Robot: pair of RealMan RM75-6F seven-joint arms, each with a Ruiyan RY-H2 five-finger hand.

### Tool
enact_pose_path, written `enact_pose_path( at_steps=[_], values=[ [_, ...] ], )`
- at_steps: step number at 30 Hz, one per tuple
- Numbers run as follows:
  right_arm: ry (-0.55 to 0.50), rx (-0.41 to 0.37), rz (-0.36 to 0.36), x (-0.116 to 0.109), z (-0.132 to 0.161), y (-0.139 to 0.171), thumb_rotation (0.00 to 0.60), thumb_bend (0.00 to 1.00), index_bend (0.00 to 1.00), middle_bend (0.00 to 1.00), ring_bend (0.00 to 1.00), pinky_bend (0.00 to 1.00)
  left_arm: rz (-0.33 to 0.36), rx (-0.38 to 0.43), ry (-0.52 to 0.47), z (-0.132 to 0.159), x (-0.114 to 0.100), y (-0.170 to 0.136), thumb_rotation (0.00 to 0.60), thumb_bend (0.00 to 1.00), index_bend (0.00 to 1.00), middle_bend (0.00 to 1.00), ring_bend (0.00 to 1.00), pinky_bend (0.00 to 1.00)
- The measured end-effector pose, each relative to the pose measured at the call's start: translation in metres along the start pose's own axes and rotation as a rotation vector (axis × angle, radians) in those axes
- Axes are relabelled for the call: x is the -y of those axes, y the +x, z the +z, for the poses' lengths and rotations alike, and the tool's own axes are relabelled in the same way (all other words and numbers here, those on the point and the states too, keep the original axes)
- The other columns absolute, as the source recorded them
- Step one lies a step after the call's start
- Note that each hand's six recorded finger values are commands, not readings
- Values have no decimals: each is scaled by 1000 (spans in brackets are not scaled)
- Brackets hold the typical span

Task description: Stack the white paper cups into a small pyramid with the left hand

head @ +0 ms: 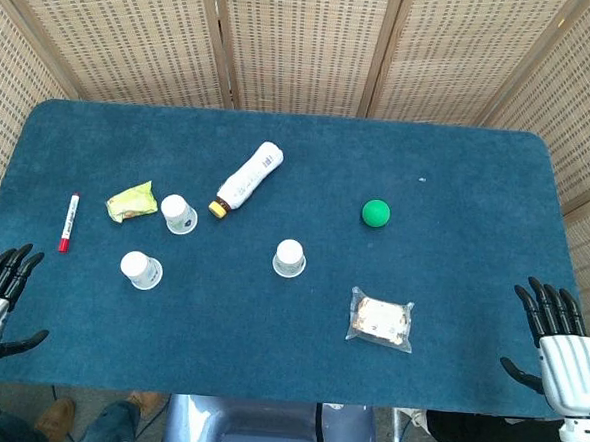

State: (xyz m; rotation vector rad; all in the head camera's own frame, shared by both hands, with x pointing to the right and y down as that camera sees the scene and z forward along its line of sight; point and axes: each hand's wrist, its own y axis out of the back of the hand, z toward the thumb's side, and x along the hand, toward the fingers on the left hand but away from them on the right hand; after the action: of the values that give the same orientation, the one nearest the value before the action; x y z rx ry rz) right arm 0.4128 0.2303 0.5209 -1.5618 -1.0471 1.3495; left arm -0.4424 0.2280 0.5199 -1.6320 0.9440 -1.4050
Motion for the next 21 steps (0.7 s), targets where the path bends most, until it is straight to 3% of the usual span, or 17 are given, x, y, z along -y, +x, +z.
enact_pose_path(
  at_steps=[11,16,21],
  values=[
    [-4,4,10,1,-1,0,600,0,0,0,0,0,-43,4,11,0,9,14,600,0,0,0,0,0],
    [-1,14,19,4,-2,-2,600,0,0,0,0,0,-159,26,39,3,29,47,600,0,0,0,0,0],
    [5,26,27,6,-5,-5,600,0,0,0,0,0,-285,103,121,15,55,93,600,0,0,0,0,0]
  ],
)
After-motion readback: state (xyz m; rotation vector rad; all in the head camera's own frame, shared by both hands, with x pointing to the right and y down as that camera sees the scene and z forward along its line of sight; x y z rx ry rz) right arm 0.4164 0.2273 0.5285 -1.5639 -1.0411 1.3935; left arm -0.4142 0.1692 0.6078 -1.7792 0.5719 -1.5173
